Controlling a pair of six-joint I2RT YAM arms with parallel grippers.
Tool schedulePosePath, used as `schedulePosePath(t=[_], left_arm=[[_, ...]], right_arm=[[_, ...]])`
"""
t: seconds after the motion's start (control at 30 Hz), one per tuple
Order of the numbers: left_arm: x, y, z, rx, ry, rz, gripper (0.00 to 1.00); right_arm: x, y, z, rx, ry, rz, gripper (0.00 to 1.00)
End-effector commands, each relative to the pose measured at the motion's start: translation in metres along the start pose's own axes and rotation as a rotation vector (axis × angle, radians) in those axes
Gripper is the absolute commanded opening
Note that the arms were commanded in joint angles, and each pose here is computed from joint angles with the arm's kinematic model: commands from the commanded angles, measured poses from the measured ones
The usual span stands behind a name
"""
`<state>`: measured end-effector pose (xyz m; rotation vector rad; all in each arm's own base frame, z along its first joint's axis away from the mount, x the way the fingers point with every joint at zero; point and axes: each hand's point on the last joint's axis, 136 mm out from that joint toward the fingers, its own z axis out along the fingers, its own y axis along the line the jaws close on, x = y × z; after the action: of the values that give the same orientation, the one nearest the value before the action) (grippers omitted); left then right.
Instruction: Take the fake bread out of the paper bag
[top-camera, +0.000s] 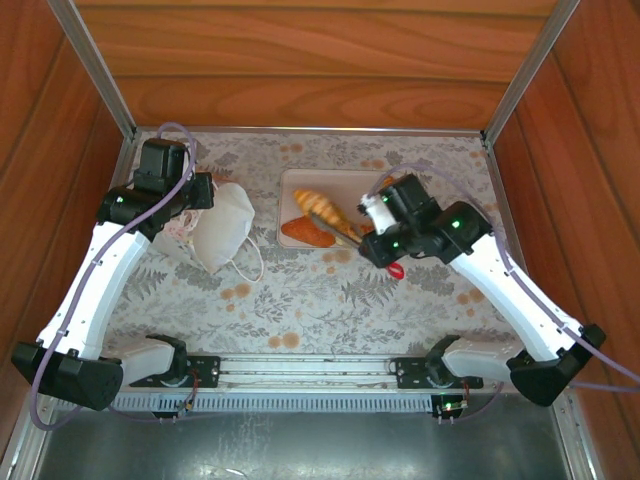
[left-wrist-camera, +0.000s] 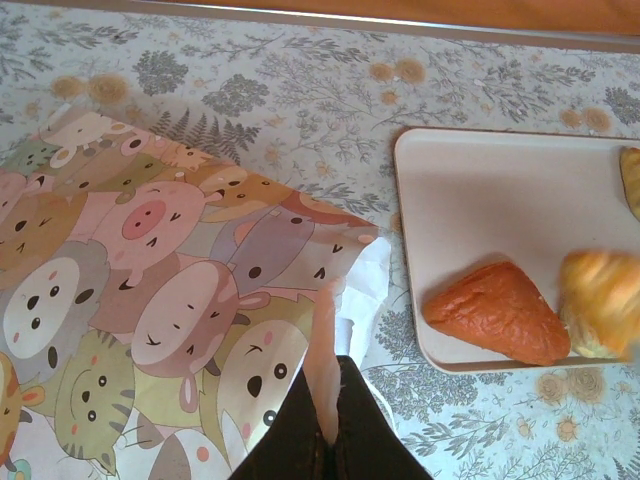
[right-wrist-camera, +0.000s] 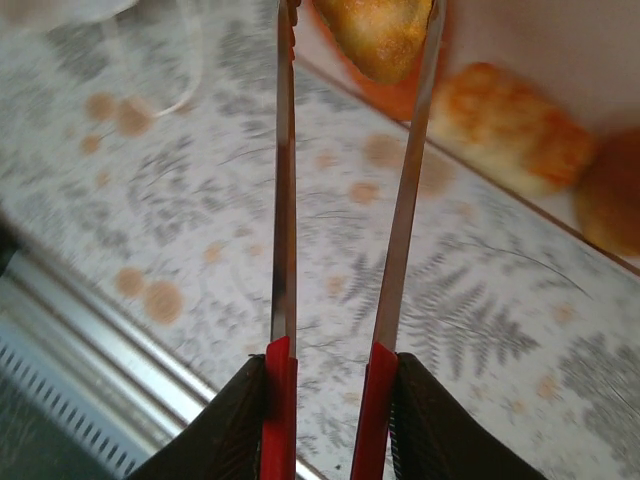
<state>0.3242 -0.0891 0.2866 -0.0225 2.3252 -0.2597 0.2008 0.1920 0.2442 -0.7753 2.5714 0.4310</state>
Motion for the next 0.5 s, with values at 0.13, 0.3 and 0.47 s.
schedulePosePath(t=[0.13, 0.3, 0.47], left_arm=[[-0.007, 0.001, -0.004, 0.006, -0.041, -0.016, 0.00], [-0.007, 0.001, -0.005, 0.006, -0.046, -0.018, 0.00], [-0.006, 0.002, -0.004, 0.000, -0.043, -0.015, 0.00]], right_arm=[[-0.015, -0.060, 0.025, 0.087, 0.044, 0.246, 0.32], [-0.025, -0.089, 0.043, 0.139, 0.069, 0.318, 0.31], [-0.032, -0.105, 0.054, 0.170, 0.070, 0.329, 0.32]])
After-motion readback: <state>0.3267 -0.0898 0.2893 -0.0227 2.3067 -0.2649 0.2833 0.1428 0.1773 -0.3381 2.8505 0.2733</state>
